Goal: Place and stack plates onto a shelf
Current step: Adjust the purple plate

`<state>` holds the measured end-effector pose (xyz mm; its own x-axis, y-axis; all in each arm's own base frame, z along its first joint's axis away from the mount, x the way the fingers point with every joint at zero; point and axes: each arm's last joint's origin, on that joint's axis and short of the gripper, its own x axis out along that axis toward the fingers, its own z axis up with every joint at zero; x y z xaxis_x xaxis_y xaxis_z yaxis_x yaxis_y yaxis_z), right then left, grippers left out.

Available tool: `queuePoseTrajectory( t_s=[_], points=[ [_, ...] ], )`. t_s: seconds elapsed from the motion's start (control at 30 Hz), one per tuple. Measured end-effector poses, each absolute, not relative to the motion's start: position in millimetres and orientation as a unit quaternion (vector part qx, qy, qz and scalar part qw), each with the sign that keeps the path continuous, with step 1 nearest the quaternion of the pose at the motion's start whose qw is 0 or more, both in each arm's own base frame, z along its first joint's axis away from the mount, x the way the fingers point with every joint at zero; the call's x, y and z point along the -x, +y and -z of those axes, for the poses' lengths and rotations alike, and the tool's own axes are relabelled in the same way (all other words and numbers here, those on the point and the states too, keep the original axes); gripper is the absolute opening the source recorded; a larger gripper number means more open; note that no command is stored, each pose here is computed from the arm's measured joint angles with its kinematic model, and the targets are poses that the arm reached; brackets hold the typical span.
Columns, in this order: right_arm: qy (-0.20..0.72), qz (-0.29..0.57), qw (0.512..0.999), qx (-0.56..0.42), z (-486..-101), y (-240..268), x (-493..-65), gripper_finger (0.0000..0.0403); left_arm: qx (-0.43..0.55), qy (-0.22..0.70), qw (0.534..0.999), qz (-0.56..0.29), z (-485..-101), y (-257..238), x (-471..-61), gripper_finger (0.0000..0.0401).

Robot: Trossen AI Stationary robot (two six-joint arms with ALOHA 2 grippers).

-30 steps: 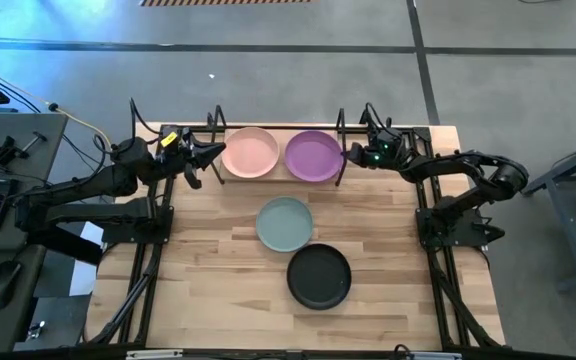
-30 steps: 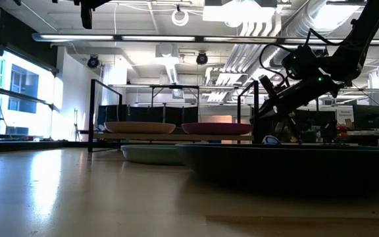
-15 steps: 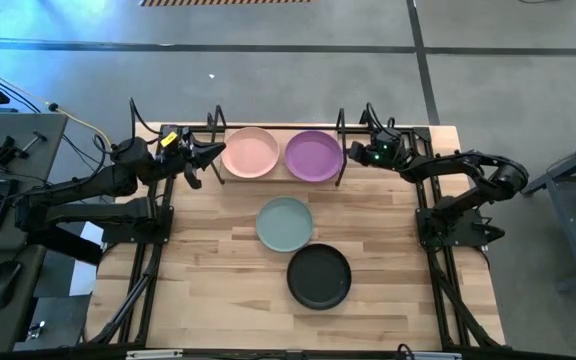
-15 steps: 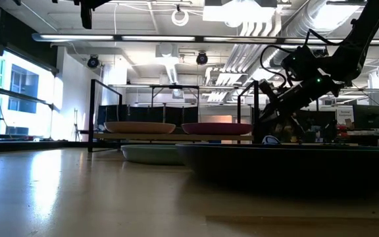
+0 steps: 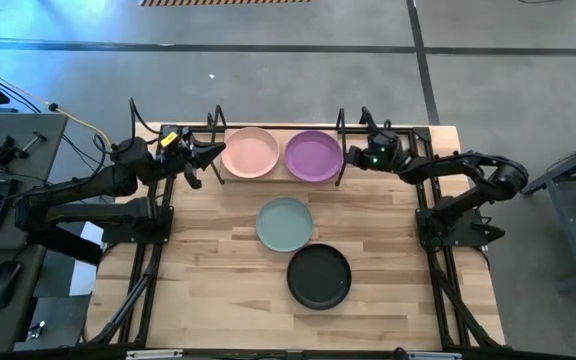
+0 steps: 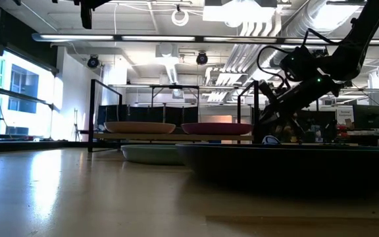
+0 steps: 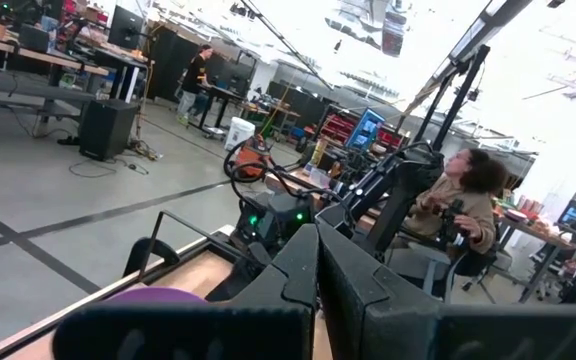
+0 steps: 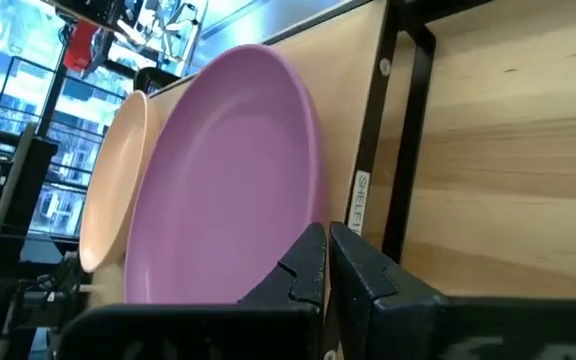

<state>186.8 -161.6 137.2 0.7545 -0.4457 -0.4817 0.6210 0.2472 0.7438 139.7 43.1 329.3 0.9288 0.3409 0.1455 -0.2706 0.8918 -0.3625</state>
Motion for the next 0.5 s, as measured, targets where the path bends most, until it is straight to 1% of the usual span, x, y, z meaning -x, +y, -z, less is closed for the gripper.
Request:
queuePoseTrajectory(
  t_s=[0.37,0.5],
  points=[
    [0.091,0.335,0.788,-0.508,-137.0,-157.5,-190.1,0.0000,0.171,-0.103,0.967,-0.158,-329.3,43.1,-139.8,0.0000],
    [0.082,0.335,0.799,-0.493,-140.2,-160.9,-188.1,0.0000,0.170,-0.103,0.967,-0.158,-329.3,43.1,-139.7,0.0000]
  ],
)
